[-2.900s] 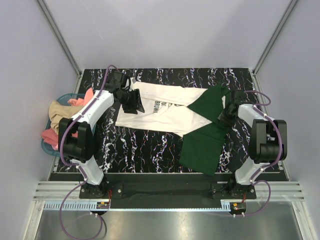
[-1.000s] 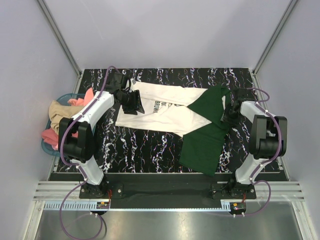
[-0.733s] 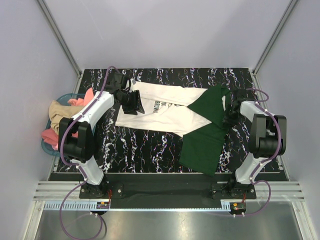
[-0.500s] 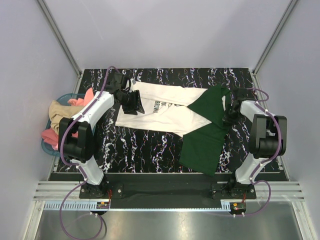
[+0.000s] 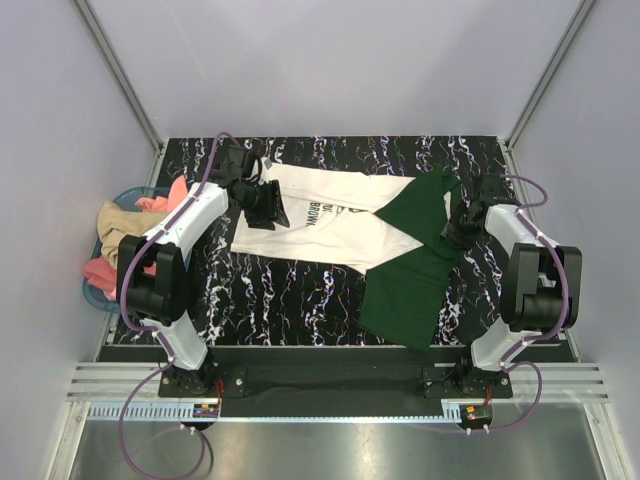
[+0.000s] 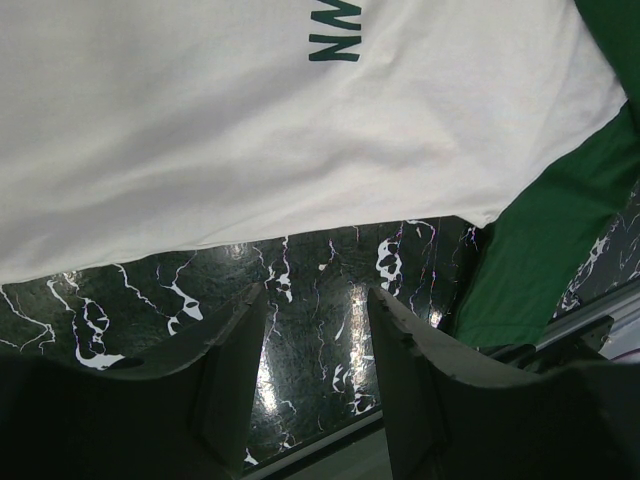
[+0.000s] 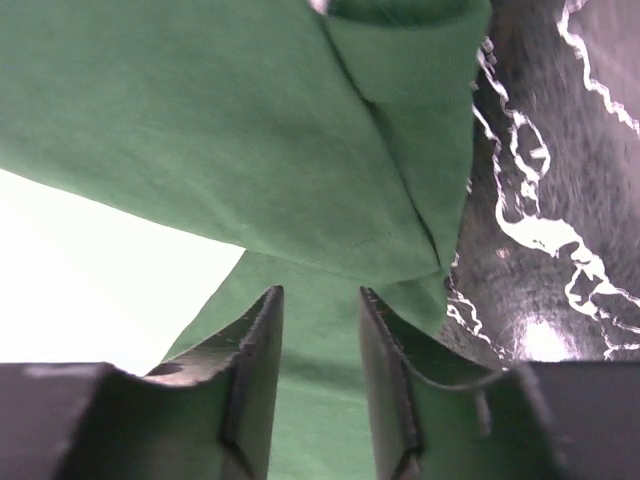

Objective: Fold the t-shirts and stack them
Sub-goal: Fold the tshirt

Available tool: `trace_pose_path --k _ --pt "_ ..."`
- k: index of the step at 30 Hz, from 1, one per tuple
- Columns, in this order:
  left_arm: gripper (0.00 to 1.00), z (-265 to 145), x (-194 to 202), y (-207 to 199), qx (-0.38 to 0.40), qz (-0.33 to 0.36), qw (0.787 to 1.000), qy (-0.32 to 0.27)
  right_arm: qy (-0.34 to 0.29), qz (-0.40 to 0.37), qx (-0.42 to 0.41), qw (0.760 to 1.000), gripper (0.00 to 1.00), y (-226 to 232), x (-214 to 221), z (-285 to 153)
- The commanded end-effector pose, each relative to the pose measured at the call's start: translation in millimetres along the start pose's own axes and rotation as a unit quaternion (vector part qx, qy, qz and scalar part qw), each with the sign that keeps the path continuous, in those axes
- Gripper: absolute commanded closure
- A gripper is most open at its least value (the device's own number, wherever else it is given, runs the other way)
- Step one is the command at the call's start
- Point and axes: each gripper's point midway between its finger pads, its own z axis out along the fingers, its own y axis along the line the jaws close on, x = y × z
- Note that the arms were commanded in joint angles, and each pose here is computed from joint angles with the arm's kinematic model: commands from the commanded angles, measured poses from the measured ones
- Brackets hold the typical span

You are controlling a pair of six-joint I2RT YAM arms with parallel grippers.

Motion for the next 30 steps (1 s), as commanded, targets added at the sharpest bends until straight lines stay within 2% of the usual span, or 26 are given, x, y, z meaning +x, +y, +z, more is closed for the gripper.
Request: trace_pose_path --k 1,4,12,23,27,30 --pt "0.5 -12.1 -9.3 -12.2 0.021 0.015 0.999 -0.027 -0.015 0.044 0.011 0.999 0.56 -3.8 0.8 -2.0" --pt "0.5 -10.5 -8.6 -11.5 0.021 0.014 0.999 -0.025 -0.014 0.063 0.0 0.998 0.53 -1.4 4.0 6.8" --pt "0.5 -8.1 -7.8 -9.9 0.02 0.014 0.999 -0.024 -0.022 0.117 0.042 0.992 0.51 -17.2 8.5 24.3" --pt "0.5 -6.6 -8.4 -9.1 0.018 0.012 1.0 -0.023 -0.023 0.141 0.076 0.987 0.49 -29.5 11.8 36.0" --pt "0.5 -5.3 -7.4 -7.7 0.014 0.012 1.0 -0.022 -0.035 0.135 0.072 0.988 0.88 -28.5 5.6 36.2" --pt "0.5 -4.9 -8.5 -7.1 0.013 0.011 1.0 -0.022 -0.045 0.127 0.056 0.989 0.97 -20.9 -2.4 29.9"
